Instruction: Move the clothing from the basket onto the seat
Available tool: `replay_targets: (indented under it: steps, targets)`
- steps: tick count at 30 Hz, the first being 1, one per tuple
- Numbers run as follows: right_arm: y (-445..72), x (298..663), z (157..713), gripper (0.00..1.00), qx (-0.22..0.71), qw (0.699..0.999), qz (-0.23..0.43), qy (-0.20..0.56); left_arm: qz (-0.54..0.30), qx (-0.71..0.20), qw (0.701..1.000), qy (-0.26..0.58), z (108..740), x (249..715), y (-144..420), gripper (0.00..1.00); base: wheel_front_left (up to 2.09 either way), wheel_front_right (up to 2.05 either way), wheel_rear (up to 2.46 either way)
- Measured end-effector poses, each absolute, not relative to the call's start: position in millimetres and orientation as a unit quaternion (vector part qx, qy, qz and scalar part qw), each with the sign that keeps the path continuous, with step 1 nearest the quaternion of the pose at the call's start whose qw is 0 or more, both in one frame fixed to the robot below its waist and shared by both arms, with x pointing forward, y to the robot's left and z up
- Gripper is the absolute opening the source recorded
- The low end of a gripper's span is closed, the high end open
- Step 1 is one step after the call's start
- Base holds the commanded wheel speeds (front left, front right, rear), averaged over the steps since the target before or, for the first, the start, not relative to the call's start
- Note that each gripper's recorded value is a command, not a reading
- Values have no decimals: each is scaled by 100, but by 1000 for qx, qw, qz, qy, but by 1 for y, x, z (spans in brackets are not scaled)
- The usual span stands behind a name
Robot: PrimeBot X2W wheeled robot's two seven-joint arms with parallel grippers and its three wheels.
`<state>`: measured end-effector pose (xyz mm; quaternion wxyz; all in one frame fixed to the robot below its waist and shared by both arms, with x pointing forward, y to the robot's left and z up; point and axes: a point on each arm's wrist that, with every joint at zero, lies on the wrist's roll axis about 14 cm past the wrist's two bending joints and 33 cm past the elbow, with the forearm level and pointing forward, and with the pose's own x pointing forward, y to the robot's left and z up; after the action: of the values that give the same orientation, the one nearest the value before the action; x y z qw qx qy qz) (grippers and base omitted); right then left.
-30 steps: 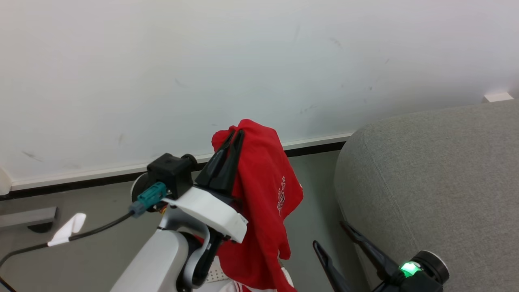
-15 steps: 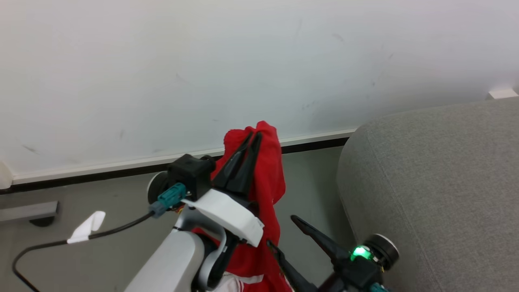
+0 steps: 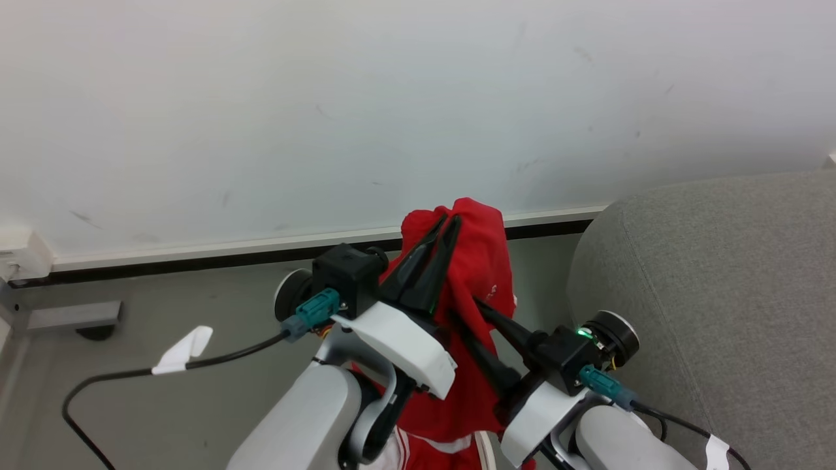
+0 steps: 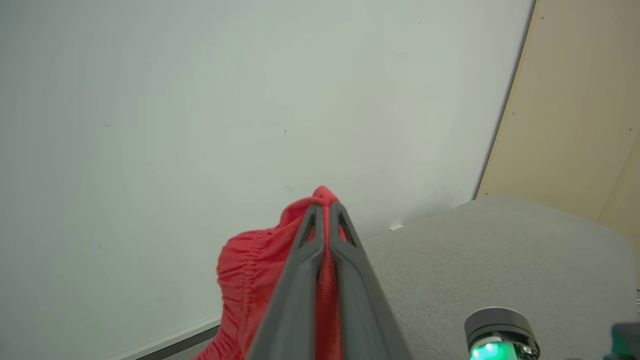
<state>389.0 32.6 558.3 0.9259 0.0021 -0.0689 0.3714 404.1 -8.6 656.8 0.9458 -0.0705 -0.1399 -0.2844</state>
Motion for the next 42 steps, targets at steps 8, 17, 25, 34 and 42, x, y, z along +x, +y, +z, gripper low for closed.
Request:
replay_targets:
  steps: [8,17,25,34,42]
  targets:
    - [20,401,571,0,36,934,346,-78,-277,-72,949,-132,651,410,-5,0,0,0,0]
    - [-3,407,586,0,53,944,310,-100,-272,-78,951,-121,642,410,-2,100,0,0,0]
    - [-19,408,585,0,54,952,285,-100,-271,-72,953,-115,634,409,0,100,0,0,0]
    - [-57,408,589,0,49,964,234,-112,-295,-73,948,-97,618,406,-18,100,0,0,0]
    - [-106,399,595,0,34,977,169,-127,-347,-85,931,-75,604,398,-59,100,0,0,0]
